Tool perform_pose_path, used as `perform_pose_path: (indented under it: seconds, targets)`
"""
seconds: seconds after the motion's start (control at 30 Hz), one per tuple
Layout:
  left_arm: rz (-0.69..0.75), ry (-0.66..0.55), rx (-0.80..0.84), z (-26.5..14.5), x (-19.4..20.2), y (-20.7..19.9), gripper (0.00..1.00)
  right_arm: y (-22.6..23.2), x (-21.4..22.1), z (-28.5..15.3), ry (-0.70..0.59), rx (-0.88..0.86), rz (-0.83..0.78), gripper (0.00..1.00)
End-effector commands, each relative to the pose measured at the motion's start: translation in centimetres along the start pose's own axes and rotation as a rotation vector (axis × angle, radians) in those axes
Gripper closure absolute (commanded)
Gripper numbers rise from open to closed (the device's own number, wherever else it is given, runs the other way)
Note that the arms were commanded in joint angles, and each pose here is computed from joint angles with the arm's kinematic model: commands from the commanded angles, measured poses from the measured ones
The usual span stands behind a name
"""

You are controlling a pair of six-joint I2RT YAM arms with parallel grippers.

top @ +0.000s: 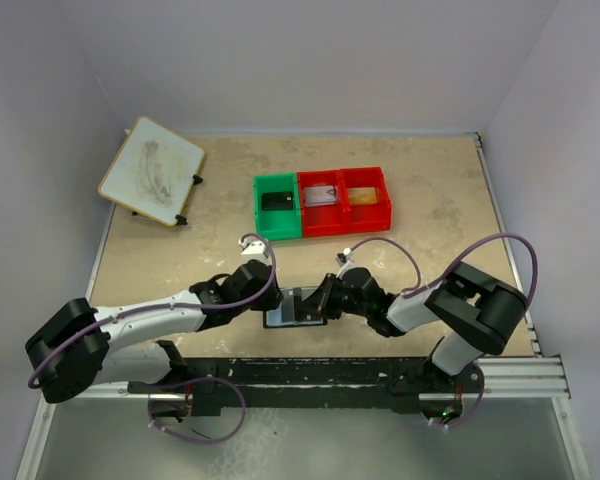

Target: Take the credit cards out of the card holder

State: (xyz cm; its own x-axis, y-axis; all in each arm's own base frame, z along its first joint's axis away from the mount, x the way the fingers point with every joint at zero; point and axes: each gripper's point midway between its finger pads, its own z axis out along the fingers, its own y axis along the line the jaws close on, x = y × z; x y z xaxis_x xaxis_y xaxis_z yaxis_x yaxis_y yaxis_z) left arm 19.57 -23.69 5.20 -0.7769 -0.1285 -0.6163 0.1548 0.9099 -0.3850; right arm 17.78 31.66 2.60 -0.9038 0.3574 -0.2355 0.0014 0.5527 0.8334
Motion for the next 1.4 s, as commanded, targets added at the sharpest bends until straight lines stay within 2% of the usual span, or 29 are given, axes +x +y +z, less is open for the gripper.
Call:
perform_pose_path:
  seconds: [0.0,0.2,0.57,1.03,1.2,1.3,1.37]
  targets:
    - [-0.023,-0.019,0.069,0.4,-0.7,-1.9,0.74,0.0,-0.1,0.2,-0.001,-0.009,-0.007,0.91]
    - [-0.021,0.027,0.087,1.0,0.6,-2.0,0.74,0.1,-0.3,0.2,-0.007,-0.007,-0.009,0.9]
    - [0.0,0.09,0.028,1.2,3.1,0.5,0.85,0.2,-0.2,0.2,-0.005,-0.014,-0.009,0.87]
    - [0.052,0.122,-0.023,1.7,3.6,1.3,0.9,0.7,-0.6,0.4,-0.017,-0.037,-0.007,0.8]
    - [0.059,0.122,-0.036,1.7,3.6,1.6,0.92,0.8,-0.8,0.5,-0.018,-0.039,-0.007,0.82]
    - [0.058,0.119,-0.037,1.7,3.5,1.5,0.92,0.5,-0.9,0.6,-0.019,-0.028,-0.001,0.91]
    - [0.044,0.104,-0.019,1.5,3.1,1.1,0.92,0.3,-0.8,0.6,-0.013,-0.023,0.004,0.92]
